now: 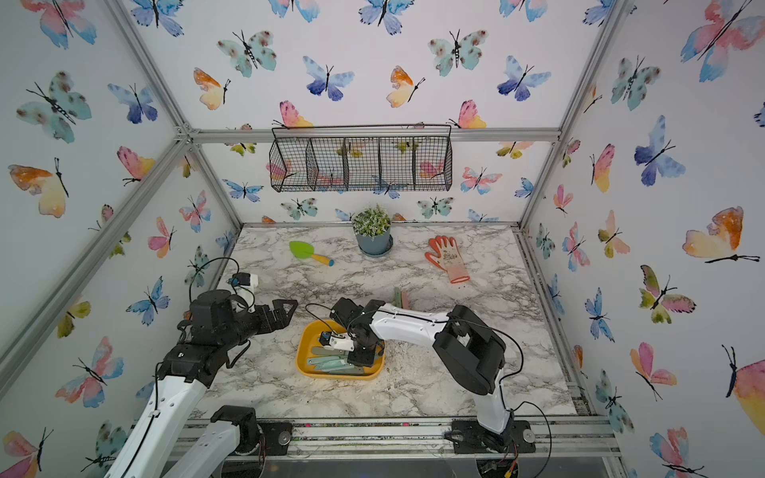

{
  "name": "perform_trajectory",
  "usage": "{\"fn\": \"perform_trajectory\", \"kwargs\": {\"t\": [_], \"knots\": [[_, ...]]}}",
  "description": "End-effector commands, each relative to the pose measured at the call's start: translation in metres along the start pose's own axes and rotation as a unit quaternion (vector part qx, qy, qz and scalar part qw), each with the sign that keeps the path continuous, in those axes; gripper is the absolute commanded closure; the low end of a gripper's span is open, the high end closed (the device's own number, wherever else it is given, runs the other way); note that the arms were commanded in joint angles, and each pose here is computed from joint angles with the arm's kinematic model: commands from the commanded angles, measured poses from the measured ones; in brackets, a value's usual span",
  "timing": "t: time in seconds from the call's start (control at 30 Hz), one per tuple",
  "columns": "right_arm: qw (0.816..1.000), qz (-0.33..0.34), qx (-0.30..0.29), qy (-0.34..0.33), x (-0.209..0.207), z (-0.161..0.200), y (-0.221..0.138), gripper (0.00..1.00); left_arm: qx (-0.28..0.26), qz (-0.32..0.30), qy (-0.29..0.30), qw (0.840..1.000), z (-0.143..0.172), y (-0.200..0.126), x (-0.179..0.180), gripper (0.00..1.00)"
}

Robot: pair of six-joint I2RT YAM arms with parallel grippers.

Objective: Take the fruit knife out of the storage box
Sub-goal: Adjust the fruit knife in the storage box.

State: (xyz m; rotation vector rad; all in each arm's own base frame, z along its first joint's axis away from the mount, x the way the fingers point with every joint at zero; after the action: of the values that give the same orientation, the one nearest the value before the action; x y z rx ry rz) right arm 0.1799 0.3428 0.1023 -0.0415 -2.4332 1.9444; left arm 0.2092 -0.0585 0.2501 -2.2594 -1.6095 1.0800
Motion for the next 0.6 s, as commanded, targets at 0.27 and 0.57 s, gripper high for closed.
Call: {"fn": "perform_trajectory", "kwargs": {"t": [0.27,0.57], "knots": [[1.000,0.013,0.016,0.011,-0.004,-0.005,0.004,0.68,-0.007,0.011,0.014,1.000,-0.003,-0.001,-0.004,0.02],[1.000,0.016,-0.004,0.017,-0.005,-0.011,-0.005,0.80,-0.007,0.008,0.013,1.000,-0.002,-0.001,-0.003,0.02]]}}
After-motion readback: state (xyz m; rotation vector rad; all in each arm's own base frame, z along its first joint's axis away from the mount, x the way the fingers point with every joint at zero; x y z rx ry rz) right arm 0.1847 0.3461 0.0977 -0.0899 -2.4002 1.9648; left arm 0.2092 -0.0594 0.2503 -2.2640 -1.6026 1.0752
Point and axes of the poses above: each gripper's point midway between its finger pads, its own y axis out along the fingers, its own x axis along the line the jaws close on, z = x × y, the point moved 7 cm from there along -y, back along the fingers, and after that the axes turned 1 degree about -y, right-handed, at the moved point
